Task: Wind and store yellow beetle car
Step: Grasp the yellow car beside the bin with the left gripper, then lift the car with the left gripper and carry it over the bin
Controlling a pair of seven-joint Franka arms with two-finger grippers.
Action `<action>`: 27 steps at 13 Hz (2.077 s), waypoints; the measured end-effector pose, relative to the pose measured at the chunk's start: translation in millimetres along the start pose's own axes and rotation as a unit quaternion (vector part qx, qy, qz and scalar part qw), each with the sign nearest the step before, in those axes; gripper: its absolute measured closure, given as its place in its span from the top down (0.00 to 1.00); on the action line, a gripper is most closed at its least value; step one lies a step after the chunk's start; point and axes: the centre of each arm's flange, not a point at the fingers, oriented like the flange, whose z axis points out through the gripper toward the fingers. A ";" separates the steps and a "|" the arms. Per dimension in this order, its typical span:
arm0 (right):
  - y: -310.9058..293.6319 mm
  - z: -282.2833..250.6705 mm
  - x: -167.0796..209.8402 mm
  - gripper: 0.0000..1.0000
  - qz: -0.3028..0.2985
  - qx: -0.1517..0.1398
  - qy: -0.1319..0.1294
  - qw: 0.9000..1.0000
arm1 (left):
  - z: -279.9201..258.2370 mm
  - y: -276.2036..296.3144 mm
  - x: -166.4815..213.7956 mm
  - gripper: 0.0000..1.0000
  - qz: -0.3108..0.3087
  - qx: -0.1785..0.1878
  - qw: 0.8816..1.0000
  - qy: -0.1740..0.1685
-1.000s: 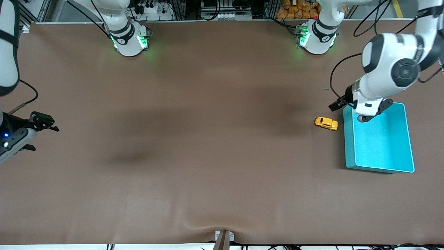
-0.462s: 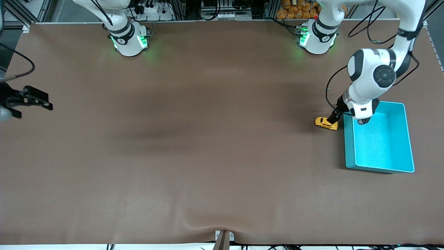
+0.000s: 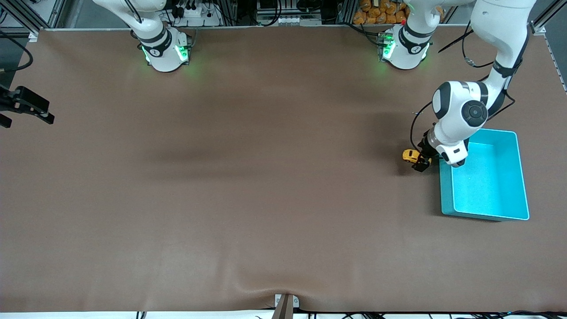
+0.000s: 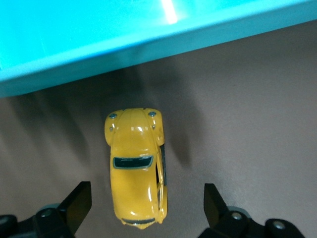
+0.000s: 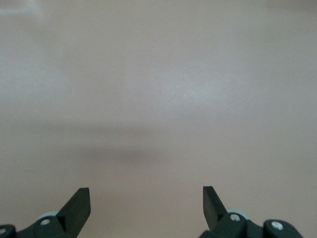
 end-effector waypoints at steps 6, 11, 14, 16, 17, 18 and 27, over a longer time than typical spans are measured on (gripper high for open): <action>3.2 15.5 -12.9 1.00 0.007 -0.001 -0.002 1.000 | -0.5 6.8 -0.4 0.45 -0.017 -0.005 1.000 0.001; 3.8 14.2 -12.6 1.00 0.008 -0.001 0.001 1.000 | -82.0 54.7 -23.1 0.45 0.017 -0.029 0.999 0.007; 3.5 14.0 -12.6 1.00 0.007 -0.001 0.001 1.000 | -164.3 82.1 0.7 0.45 0.081 -0.016 0.997 0.008; 3.9 14.0 -12.7 1.00 0.008 -0.001 0.001 1.000 | -185.8 76.3 56.6 0.45 0.144 -0.019 0.989 0.013; 3.9 14.0 -12.8 1.00 0.008 -0.001 0.001 1.000 | -184.8 67.8 87.8 0.45 0.179 -0.018 0.984 0.014; 4.0 14.1 -12.9 1.00 0.008 -0.001 0.000 1.000 | -179.0 59.4 117.0 0.45 0.215 -0.013 0.976 0.014; 3.3 15.2 -14.1 1.00 0.008 0.000 -0.006 1.000 | -63.7 47.6 188.7 0.45 0.527 0.078 0.846 -0.024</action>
